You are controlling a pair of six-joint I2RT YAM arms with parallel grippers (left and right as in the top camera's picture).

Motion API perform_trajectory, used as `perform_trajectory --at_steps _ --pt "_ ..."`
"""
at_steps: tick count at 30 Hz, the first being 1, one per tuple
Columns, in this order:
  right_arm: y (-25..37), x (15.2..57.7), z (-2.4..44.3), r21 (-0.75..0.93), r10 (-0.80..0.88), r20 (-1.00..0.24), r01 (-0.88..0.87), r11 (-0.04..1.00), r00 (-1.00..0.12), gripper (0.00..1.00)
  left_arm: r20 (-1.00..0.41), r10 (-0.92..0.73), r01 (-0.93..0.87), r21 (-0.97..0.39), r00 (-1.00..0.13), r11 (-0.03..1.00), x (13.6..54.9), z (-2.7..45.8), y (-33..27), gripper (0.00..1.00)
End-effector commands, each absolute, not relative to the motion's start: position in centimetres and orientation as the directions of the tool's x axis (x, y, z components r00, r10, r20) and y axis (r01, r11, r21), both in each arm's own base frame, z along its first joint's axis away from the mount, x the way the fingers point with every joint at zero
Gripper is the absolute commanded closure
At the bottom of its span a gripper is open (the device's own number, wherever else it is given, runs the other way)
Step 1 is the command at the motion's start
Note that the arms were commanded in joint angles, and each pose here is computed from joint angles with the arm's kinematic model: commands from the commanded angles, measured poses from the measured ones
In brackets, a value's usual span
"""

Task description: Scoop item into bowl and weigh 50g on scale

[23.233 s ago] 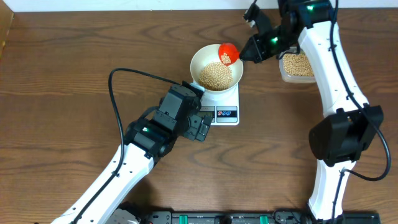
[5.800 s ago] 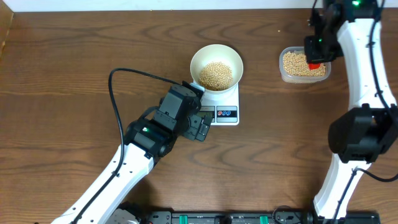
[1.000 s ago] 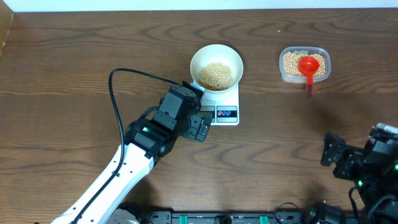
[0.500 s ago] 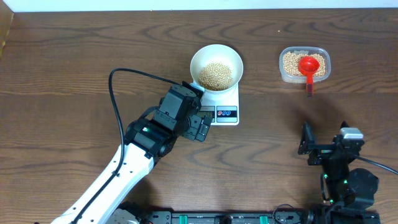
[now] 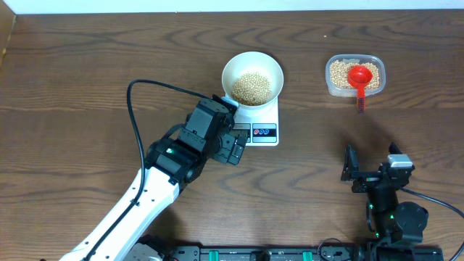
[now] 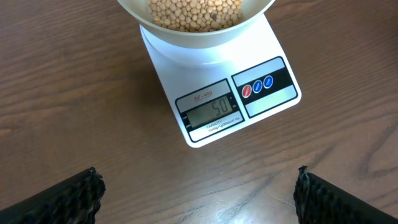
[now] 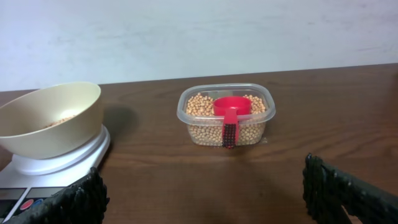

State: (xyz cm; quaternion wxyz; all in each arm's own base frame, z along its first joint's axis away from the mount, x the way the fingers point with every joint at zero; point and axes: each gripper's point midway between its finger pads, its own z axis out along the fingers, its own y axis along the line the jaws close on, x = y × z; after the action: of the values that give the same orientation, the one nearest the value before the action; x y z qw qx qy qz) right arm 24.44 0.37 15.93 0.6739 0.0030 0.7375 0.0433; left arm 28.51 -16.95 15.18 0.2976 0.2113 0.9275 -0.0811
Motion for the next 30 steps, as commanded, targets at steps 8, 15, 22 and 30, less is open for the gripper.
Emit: perform_trajectory --at_steps 8,15,22,30 --pt "0.24 24.49 15.93 0.060 0.057 -0.995 -0.045 0.997 -0.078 0.01 -0.584 0.339 0.427 -0.015 -0.738 0.904 28.60 15.00 -16.52 0.00" --pt "0.24 24.51 15.89 0.060 0.057 -0.995 -0.045 0.997 -0.078 0.01 -0.584 0.339 0.427 -0.015 -0.738 0.904 28.60 15.00 -16.52 0.00" --pt "0.24 24.51 15.89 0.060 0.057 -0.995 -0.045 0.997 -0.078 0.01 -0.584 0.338 0.427 -0.015 -0.738 0.904 28.61 15.01 -16.53 0.00" --pt "0.24 24.51 15.89 0.060 0.057 -0.995 -0.045 0.997 -0.078 0.01 -0.584 0.339 0.427 -0.015 -0.738 0.904 28.60 15.00 -16.52 0.00"
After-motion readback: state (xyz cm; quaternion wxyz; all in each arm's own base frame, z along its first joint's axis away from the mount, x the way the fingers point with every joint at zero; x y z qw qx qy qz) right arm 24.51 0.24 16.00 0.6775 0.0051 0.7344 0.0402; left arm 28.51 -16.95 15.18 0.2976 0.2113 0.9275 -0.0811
